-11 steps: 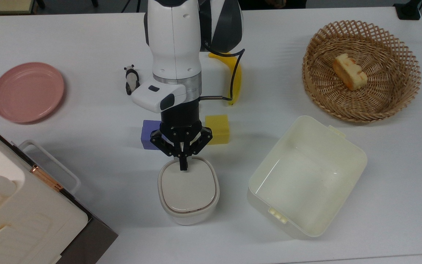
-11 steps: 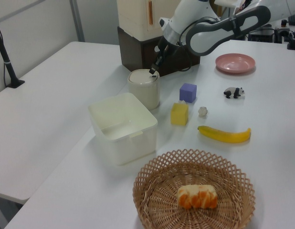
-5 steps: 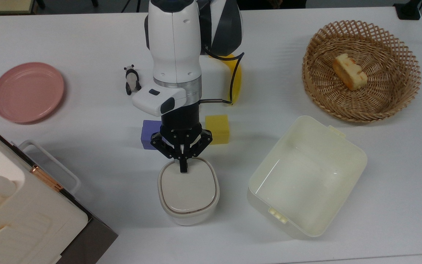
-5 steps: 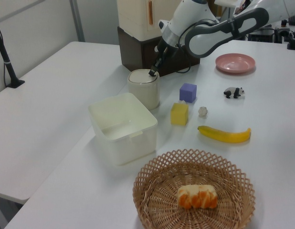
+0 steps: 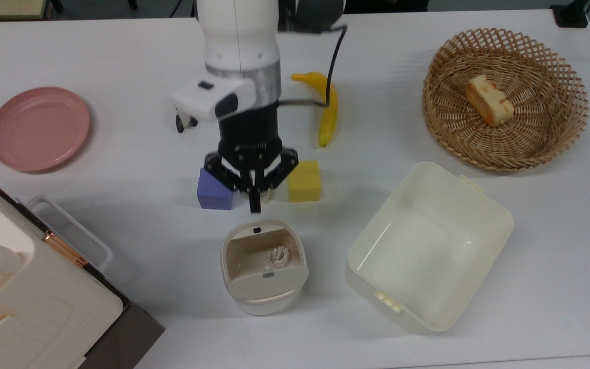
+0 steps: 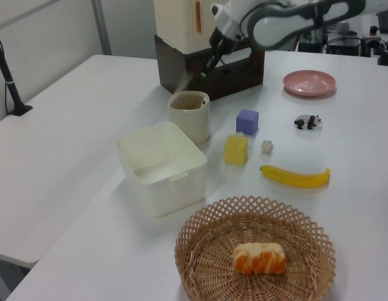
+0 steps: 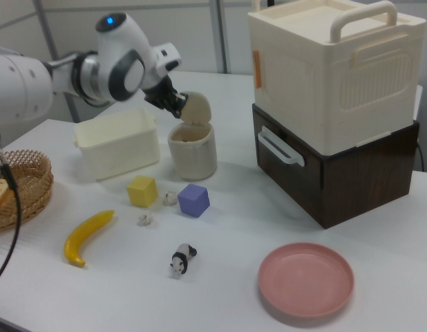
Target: Open the trash can
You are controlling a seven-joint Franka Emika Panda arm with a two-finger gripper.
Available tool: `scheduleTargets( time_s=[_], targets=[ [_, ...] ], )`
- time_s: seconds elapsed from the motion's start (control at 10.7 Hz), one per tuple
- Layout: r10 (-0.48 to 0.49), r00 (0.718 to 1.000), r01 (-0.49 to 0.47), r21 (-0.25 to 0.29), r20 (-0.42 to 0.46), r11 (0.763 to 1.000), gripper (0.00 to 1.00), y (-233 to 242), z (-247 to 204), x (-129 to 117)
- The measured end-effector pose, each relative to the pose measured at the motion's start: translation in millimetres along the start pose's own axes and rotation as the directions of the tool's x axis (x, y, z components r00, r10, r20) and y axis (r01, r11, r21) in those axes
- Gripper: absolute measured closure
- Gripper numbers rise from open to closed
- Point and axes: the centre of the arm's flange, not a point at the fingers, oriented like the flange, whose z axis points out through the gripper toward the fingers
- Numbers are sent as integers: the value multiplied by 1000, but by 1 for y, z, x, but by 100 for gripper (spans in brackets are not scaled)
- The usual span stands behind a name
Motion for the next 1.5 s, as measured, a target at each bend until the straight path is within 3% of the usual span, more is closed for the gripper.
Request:
scheduleTargets(
  time_s=[0.28, 0.56, 0.84, 1.03, 1.5],
  targets=[
    [0, 989, -1, 7, 150, 1000, 99, 0, -63, -8],
    [-54, 929, 55, 8, 365, 998, 99, 2, -107, -36],
    [-64, 884, 64, 16, 462, 998, 96, 8, -152, -55],
    [-57, 874, 58, 13, 482, 998, 91, 12, -171, -68],
    [-42, 854, 45, 6, 519, 999, 17, 22, -162, -86]
  ],
)
